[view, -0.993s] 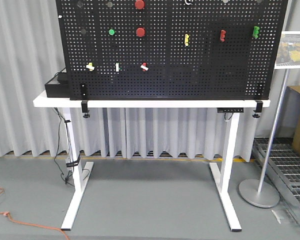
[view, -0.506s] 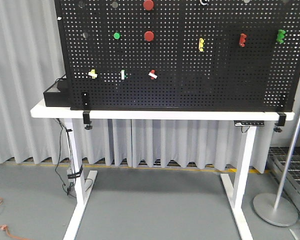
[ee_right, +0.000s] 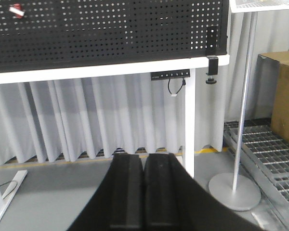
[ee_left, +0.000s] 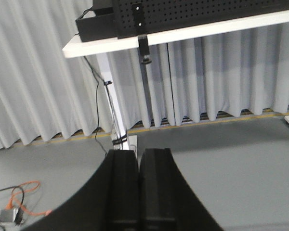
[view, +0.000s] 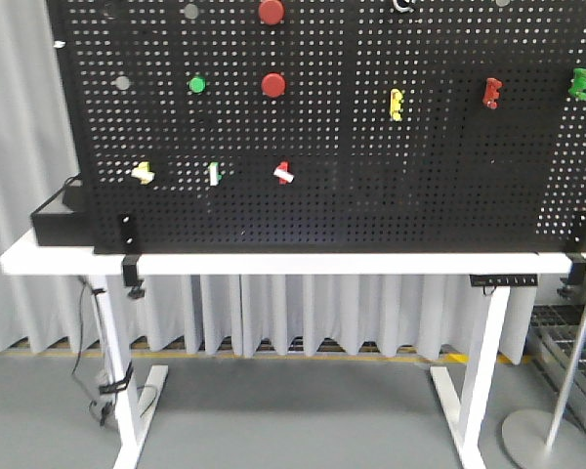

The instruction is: Rotate knob clockwise with right arm

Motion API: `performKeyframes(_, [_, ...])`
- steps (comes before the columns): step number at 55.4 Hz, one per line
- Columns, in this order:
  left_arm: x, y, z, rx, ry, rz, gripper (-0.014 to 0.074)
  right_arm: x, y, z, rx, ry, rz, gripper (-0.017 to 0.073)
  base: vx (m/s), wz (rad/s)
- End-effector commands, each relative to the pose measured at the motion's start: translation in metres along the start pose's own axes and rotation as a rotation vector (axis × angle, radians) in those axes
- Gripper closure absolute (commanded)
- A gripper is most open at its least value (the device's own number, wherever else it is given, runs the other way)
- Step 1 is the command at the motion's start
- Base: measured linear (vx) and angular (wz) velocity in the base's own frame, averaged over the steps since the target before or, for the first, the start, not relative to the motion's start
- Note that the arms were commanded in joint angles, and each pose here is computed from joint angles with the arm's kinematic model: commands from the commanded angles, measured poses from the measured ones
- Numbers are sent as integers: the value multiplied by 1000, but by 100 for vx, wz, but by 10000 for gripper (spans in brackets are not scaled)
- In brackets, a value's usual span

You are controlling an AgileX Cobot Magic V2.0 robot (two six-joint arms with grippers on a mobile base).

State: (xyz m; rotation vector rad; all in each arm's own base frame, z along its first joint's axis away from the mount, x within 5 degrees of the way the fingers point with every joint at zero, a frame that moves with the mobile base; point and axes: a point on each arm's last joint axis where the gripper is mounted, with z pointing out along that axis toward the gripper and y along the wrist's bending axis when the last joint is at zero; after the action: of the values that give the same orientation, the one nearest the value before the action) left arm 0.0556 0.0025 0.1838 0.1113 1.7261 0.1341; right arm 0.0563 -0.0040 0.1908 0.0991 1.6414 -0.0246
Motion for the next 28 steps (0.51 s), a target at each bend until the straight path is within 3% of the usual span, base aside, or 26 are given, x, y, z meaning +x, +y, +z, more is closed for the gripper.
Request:
performKeyframes(1, [1,-1,1,4,-68,-9,600,-3,-1,0,9,-72,-12,568,36,-8])
performKeyframes(28, [1,-1,1,4,-68,-9,600,-3,-1,0,9,-72,-12,568,37,-4])
